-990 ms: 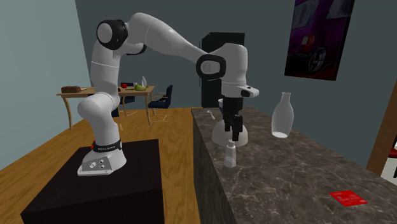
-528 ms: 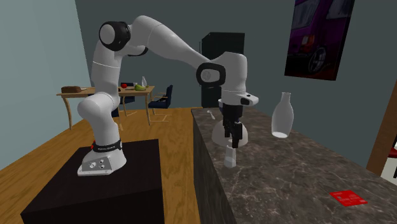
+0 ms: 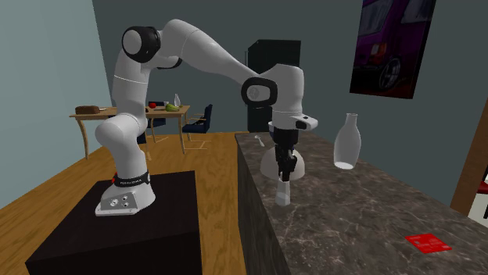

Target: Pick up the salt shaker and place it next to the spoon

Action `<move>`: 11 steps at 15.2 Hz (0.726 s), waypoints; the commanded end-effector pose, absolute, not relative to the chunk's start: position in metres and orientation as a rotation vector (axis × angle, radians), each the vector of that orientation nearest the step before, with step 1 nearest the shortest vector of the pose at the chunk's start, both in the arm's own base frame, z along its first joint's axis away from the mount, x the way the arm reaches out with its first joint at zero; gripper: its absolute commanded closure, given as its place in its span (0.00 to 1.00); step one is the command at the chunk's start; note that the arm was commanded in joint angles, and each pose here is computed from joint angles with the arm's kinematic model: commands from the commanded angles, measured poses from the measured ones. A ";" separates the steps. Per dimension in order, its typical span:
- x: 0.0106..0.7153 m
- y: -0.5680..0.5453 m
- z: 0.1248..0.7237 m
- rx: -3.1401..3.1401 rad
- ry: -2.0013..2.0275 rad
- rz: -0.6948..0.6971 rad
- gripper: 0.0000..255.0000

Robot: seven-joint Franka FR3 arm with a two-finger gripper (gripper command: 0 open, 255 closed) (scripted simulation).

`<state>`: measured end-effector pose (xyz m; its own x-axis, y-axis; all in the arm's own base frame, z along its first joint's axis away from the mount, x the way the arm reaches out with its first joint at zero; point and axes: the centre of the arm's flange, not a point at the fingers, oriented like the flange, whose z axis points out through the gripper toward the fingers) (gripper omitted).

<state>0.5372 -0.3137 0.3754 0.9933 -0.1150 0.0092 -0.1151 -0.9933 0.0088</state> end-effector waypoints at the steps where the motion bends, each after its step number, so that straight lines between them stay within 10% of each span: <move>1: 0.537 -0.314 0.375 3.127 -0.181 0.013 1.00; 11: 0.537 -0.314 0.396 3.127 -0.181 0.013 1.00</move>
